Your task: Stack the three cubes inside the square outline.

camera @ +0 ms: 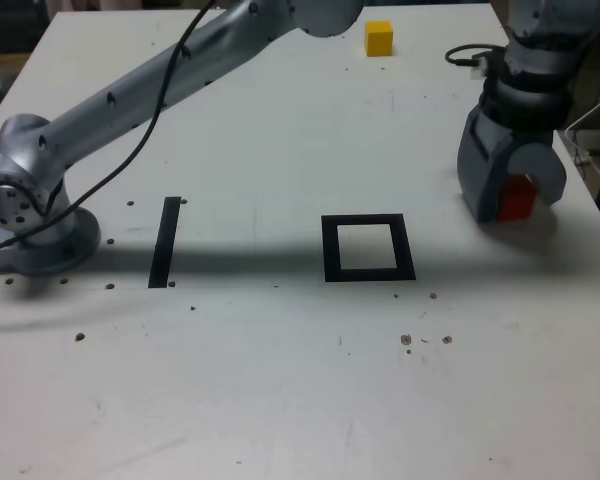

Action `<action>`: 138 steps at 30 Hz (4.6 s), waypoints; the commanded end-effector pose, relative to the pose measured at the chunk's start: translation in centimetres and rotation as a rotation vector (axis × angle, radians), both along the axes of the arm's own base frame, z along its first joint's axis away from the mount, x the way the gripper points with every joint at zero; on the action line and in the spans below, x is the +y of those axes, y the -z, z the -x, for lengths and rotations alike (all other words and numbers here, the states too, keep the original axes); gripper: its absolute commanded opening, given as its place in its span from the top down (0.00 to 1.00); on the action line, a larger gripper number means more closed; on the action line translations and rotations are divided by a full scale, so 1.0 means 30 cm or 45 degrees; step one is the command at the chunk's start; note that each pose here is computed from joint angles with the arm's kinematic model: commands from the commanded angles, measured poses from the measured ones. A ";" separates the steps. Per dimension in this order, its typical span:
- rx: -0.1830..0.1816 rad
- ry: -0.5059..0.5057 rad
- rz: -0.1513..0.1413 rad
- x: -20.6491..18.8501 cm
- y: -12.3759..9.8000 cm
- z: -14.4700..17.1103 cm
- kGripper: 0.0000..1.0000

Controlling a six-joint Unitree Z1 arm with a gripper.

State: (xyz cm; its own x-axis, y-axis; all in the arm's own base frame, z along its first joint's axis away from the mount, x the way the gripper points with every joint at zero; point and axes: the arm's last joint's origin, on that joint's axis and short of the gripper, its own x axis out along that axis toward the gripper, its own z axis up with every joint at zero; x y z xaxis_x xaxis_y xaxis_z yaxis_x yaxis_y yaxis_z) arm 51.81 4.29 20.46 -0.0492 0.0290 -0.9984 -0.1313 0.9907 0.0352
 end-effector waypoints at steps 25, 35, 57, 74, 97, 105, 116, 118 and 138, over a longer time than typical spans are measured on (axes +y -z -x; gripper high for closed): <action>-0.003 0.019 -0.056 -0.007 -0.046 0.017 0.65; 0.030 0.051 -0.035 -0.048 -0.124 0.083 0.65; 0.148 0.111 -0.014 -0.143 -0.078 0.447 0.65; 0.184 0.062 -0.056 -0.151 -0.049 0.596 0.65; 0.084 0.077 -0.015 -0.198 -0.025 0.514 0.65; 0.079 0.077 -0.010 -0.199 -0.016 0.507 0.65; 0.096 0.077 -0.015 -0.198 -0.009 0.518 0.12; 0.101 0.077 -0.018 -0.197 -0.008 0.521 0.03; 0.107 0.103 -0.061 -0.190 -0.132 0.528 0.00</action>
State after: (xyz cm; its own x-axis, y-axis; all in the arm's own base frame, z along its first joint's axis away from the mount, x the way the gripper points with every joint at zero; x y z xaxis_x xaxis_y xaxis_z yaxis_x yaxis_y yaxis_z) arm 36.02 -1.41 23.93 -0.1346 0.0830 -0.9874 -0.0512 0.9946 0.0906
